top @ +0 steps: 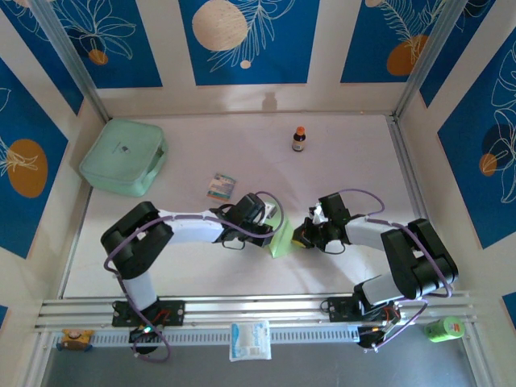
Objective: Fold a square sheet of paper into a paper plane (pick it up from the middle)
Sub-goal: Fold the triangle a second time at the center of the table.
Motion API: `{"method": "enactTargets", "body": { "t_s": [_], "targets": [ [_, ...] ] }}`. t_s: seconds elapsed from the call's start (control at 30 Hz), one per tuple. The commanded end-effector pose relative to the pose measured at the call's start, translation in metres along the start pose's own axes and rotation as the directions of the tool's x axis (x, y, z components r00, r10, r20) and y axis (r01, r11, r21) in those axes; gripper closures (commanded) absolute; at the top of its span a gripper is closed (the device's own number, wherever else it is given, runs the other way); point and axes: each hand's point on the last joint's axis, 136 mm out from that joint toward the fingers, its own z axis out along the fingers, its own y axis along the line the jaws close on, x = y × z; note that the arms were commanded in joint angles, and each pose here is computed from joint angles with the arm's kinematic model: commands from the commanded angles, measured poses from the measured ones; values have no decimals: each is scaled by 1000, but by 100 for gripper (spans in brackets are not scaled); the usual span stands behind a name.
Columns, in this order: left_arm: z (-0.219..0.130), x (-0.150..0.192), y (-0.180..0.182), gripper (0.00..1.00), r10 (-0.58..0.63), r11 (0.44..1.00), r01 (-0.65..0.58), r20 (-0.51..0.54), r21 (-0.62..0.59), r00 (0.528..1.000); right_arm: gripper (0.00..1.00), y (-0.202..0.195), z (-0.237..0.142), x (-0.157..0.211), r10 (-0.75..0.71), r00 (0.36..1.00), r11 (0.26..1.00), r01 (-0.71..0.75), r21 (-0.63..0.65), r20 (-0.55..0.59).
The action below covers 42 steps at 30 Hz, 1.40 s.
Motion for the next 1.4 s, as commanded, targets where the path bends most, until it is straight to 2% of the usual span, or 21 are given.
{"method": "enactTargets", "body": {
  "t_s": [0.0,1.0,1.37],
  "targets": [
    [-6,-9,1,92,15,1000,-15,10,-11,1000,97,-6,-1,4,10,1000,1000,-10,21,-16],
    [9,2,17,94,-11,999,9,-30,-52,999,97,-6,0,4,10,1000,1000,-9,21,-23],
    [0,-10,10,94,3,1000,-3,16,-31,1000,97,-7,0,4,11,1000,1000,-10,22,-22]
  ]
}}
